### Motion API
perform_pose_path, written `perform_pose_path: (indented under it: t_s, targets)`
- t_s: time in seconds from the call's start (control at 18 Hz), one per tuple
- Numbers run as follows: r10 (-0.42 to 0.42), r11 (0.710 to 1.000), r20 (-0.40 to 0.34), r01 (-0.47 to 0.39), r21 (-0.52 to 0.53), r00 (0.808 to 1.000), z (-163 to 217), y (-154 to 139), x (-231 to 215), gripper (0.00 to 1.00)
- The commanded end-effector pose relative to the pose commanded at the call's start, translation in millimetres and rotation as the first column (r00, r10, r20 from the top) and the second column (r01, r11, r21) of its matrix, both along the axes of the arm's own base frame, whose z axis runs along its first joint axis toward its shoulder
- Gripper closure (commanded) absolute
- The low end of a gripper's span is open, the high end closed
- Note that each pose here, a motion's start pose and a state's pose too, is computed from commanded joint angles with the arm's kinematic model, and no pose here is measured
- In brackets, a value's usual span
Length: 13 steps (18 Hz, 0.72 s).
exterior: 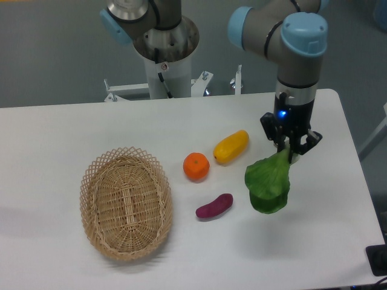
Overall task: Pick up the green vegetable from the basket
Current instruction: 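Hold the bok choy raised above the table beside the yellow vegetable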
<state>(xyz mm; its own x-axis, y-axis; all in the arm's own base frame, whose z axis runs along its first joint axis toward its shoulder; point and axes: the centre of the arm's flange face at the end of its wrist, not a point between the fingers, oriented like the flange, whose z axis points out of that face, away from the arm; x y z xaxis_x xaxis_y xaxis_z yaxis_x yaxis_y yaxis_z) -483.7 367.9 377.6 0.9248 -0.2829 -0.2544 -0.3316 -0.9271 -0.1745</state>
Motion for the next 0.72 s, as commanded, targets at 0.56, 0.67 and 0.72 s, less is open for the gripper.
perform_pose_path:
  t_s: [0.56,0.67,0.72]
  targets:
    - [0.002,1.000,0.007,-0.002,-0.003,1.000,-3.8,-1.3,0.9,0.66]
    - [0.002,1.000,0.007,-0.002,-0.003,1.000,-3.8,-1.3,0.9,0.66]
    - [0.002,1.000,0.007,-0.002,-0.003,1.000,-3.8,-1.3,0.9,0.66]
